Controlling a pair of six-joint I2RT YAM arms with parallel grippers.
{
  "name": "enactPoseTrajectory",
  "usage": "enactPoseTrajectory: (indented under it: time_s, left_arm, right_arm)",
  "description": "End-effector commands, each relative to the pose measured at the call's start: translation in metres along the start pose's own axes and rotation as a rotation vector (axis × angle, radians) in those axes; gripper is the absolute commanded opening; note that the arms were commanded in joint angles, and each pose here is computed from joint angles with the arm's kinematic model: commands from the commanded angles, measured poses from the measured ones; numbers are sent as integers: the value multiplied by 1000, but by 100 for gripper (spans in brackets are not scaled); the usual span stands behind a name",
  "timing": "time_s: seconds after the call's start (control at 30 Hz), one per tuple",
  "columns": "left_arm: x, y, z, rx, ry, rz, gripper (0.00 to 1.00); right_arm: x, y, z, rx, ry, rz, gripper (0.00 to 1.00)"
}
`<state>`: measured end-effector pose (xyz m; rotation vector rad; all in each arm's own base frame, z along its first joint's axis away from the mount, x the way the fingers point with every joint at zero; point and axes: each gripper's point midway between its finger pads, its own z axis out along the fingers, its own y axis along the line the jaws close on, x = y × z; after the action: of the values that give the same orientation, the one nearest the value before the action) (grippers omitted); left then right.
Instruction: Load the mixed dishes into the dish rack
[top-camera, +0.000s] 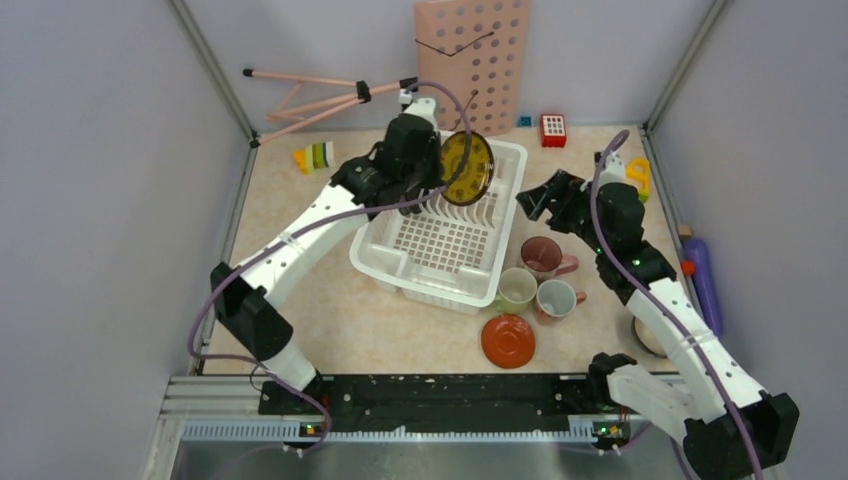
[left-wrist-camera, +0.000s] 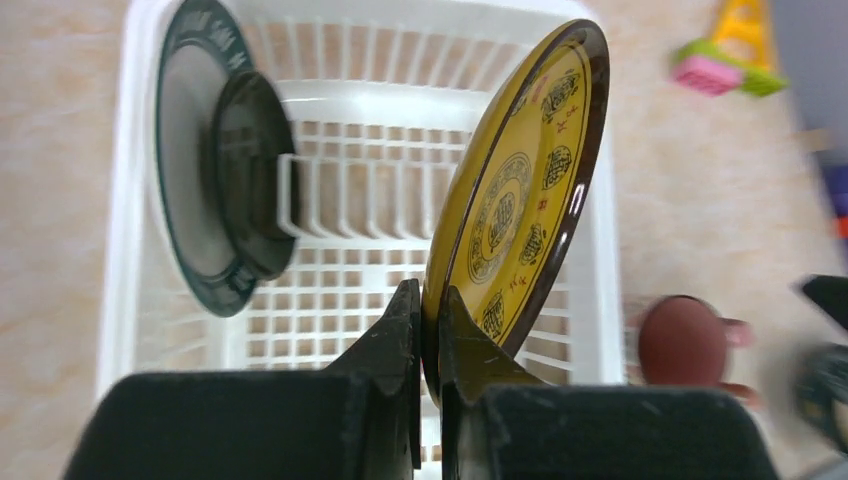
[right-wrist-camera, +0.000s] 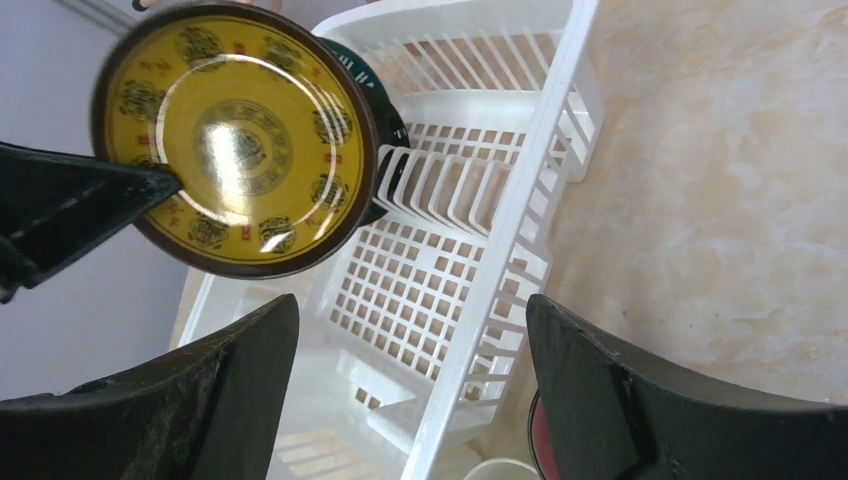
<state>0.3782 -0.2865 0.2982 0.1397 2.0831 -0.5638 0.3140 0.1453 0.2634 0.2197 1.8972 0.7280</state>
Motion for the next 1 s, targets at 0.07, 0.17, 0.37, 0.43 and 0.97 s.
enactPoseTrajectory:
  time_s: [0.07, 0.17, 0.37, 0.43, 0.97]
  left_arm:
    - [9, 70, 1, -615, 69, 309, 0]
    - [1, 74, -2, -774, 26, 374, 0]
    - [2, 80, 6, -844, 19, 404, 0]
    - [6, 81, 11, -849, 30, 413, 0]
    - [30, 90, 57, -867, 68, 460, 0]
  right_arm:
    - [-28, -5, -12, 62, -111, -29, 82]
    - [-28, -6, -13, 64, -115, -32, 82]
    - [-29, -6, -13, 62, -119, -39, 82]
    - [-30, -5, -14, 60, -119, -42, 82]
    - [-29, -4, -14, 50, -116, -58, 81]
